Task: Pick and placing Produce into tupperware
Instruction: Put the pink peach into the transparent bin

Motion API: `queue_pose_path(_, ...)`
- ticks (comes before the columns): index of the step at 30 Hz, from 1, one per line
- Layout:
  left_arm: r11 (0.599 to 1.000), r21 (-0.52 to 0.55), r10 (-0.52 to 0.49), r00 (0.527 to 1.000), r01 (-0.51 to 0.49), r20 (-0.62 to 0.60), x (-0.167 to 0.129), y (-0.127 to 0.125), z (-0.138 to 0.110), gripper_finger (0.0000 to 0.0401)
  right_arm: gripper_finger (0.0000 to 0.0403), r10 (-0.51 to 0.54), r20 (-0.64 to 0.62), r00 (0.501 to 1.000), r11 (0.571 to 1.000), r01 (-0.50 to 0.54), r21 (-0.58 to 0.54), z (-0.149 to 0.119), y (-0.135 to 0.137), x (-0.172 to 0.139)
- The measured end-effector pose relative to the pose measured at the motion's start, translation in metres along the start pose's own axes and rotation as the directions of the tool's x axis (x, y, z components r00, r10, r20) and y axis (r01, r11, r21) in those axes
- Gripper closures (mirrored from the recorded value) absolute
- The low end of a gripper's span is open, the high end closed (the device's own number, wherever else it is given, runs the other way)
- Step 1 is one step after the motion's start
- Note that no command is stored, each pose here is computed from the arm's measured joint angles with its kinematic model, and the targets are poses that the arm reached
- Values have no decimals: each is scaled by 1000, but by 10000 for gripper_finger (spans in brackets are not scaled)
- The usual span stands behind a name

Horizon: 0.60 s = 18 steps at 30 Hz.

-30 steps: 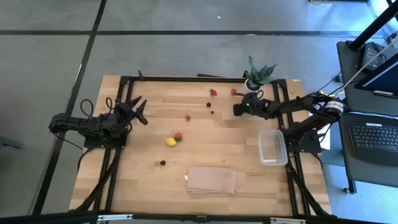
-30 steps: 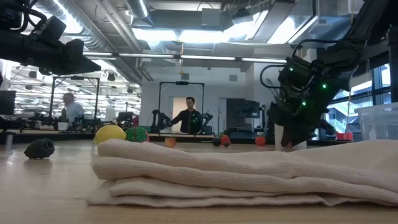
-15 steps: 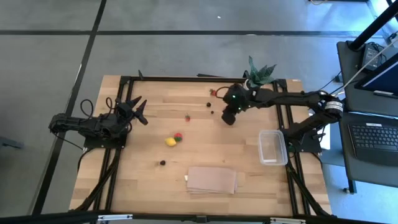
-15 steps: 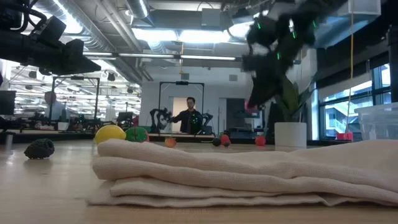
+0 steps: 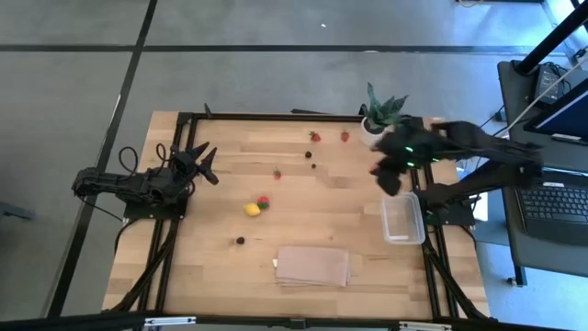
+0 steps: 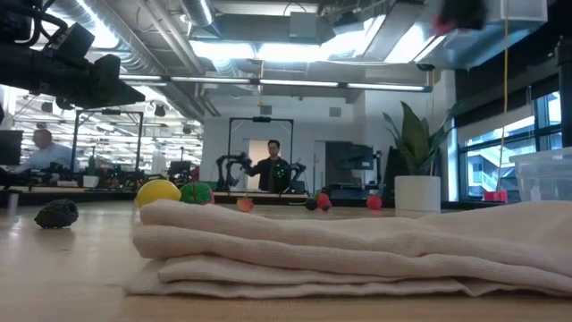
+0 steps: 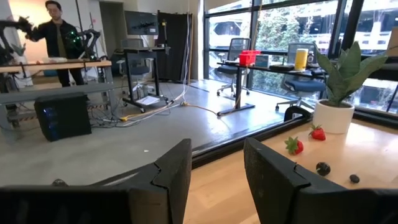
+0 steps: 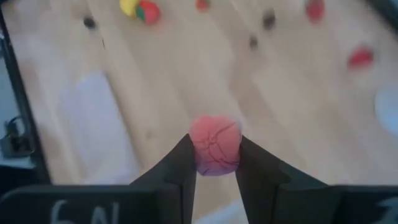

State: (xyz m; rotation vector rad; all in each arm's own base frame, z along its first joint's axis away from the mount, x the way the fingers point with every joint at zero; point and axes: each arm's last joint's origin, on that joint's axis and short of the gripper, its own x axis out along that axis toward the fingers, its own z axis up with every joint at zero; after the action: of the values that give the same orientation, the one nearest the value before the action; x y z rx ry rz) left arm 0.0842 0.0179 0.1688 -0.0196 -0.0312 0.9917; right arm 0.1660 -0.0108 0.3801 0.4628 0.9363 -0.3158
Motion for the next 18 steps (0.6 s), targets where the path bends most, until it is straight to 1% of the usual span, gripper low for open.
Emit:
queue_pose_path(3,1000,2,0,1000,0,0,0,0,0,261,303,13,-65,998,1000,-12,28,-27,-1,-13)
queue_pose_path(5,1000,5,0,1000,0,0,0,0,0,261,303,19,-107,994,999,-16,34,-41,-1,-14)
queue_pose_path(7,1000,5,0,1000,0,0,0,0,0,261,303,8,-158,987,999,-2,39,-53,-2,-9)
queue_pose_path(9,1000,6,0,1000,0,0,0,0,0,261,303,-18,-220,975,998,30,49,-66,-3,1)
queue_pose_path(11,1000,8,0,1000,0,0,0,0,0,261,303,-44,-299,953,996,64,58,-79,-4,15)
queue_pose_path(13,1000,8,0,1000,0,0,0,0,0,261,302,-74,-358,931,994,96,43,-92,-5,33)
queue_pose_path(15,1000,10,0,1000,0,-1,0,0,0,261,302,-90,-382,920,994,109,27,-103,-5,51)
queue_pose_path(18,1000,12,0,1000,0,-2,0,0,0,261,302,-72,-382,921,995,92,34,-116,-4,77)
